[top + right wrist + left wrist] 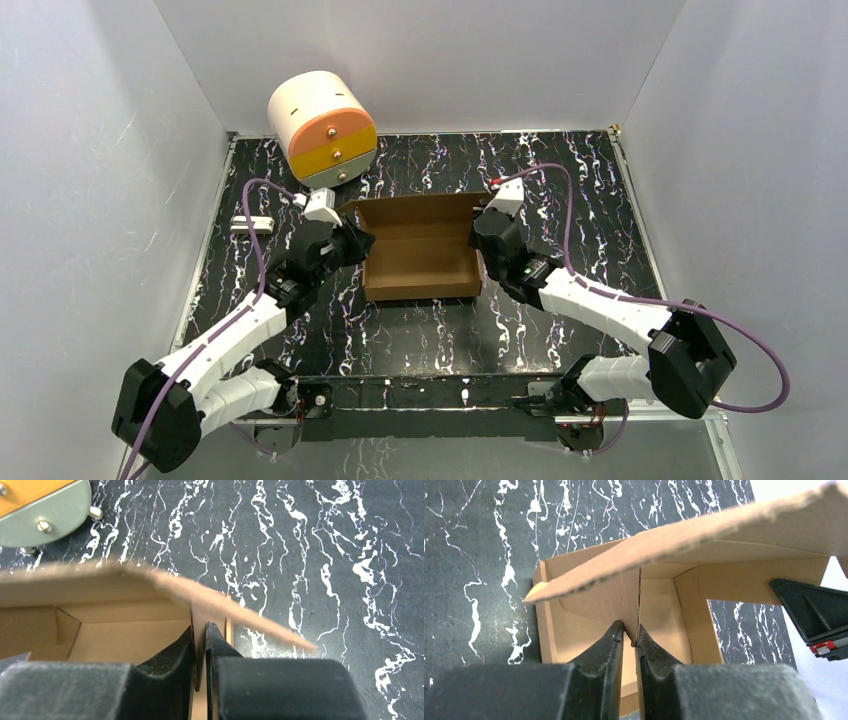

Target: Fold the paper box

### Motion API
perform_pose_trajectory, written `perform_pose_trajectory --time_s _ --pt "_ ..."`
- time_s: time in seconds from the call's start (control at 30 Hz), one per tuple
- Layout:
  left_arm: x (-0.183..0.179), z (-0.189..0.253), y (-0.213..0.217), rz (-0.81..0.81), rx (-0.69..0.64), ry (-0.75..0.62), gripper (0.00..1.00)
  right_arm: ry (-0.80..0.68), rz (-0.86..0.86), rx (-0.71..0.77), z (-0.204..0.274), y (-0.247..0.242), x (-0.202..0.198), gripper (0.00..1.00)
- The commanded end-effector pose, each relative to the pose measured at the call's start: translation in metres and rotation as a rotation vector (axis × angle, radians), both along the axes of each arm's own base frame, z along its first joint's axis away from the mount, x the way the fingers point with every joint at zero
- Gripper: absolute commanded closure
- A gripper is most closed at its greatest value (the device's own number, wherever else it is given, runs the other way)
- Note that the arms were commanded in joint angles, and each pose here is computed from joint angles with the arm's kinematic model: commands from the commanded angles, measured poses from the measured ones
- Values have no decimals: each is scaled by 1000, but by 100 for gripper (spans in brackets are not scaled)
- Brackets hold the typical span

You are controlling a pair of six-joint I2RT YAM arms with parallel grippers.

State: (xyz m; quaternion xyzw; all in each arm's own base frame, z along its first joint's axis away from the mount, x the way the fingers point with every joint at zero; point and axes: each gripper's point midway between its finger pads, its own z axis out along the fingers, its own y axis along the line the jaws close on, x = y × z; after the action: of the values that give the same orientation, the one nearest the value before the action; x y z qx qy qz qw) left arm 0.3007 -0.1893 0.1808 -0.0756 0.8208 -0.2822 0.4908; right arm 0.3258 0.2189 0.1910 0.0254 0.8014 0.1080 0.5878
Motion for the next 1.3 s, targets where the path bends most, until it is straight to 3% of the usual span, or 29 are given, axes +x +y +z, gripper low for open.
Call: perform_pose_trajectory --time_s 0.0,0.17,0.27,0.47,0.67,0.83,1.0,1.27 --pt "-17 2 -8 -38 -61 -9 87 12 101 78 -3 22 -17 81" --pt "-30 -13 -1 -41 -54 16 82 35 133 88 -17 16 -31 76" --pt "-38 -19 1 -53 -55 30 75 39 177 92 -20 15 -41 68" --pt "-60 -25 11 -68 -49 59 62 28 255 95 -18 8 -61 45" --pt "-87 -15 33 -51 -23 80 42 23 336 57 -2 -1 -81 17" --pt "-101 10 57 -8 35 53 28 8 366 15 24 -13 -92 3" --pt "-99 55 77 25 141 -18 17 -35 365 -13 72 -21 -93 1" --pt "-61 140 85 112 225 -202 14 -78 348 -121 131 -23 -79 1"
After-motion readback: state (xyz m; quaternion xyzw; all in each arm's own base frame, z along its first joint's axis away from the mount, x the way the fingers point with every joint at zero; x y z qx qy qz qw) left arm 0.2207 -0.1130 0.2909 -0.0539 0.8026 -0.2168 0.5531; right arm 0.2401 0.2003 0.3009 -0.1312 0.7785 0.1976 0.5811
